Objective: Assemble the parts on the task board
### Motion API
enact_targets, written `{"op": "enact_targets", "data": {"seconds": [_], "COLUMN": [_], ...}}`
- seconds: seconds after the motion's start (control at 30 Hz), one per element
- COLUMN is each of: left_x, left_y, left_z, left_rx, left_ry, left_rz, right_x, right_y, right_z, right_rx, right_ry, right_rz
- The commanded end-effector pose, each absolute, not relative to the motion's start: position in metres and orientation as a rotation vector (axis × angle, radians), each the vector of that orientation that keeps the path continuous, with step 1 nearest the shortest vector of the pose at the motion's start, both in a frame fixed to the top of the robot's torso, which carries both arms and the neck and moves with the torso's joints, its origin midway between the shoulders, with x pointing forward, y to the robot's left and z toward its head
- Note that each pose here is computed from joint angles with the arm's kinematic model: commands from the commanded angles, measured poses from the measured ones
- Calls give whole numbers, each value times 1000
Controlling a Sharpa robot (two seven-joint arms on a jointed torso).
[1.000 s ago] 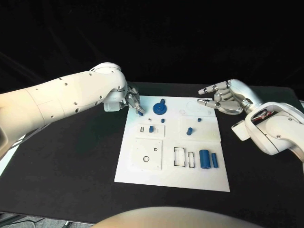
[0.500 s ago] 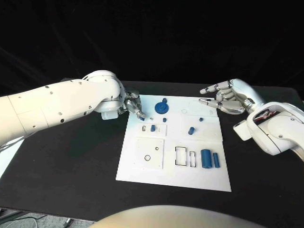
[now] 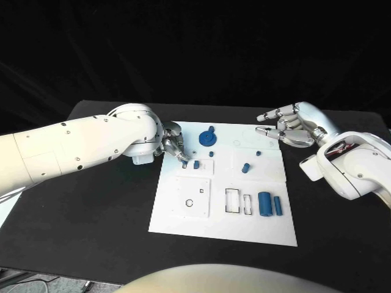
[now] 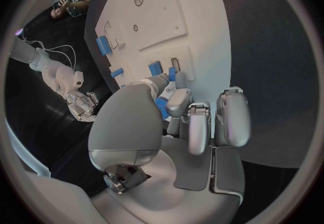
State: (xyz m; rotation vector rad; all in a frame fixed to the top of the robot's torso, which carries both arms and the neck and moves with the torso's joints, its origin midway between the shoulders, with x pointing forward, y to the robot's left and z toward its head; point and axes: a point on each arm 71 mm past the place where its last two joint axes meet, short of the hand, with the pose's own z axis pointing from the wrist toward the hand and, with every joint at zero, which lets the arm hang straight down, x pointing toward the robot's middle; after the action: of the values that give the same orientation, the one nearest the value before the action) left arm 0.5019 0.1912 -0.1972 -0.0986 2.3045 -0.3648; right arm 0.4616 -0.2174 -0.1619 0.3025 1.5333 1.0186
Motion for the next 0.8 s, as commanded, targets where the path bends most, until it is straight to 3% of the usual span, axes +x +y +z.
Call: {"op": "enact_targets", "data": {"seconds": [0.03, 0.8], "left_x": [501, 496], "left_y": [191, 188], "left_z": [-198, -203], "left_rx": [-73, 2], "left_ry": [2295, 2365], "left_rz": [-352, -340], "right_x": [461, 461], "right_y": [-216, -216], "right_z": [-163, -165], "right_rx": [299, 296], "right_ry": [1545, 1563], "right_rz": [1028, 1029]}}
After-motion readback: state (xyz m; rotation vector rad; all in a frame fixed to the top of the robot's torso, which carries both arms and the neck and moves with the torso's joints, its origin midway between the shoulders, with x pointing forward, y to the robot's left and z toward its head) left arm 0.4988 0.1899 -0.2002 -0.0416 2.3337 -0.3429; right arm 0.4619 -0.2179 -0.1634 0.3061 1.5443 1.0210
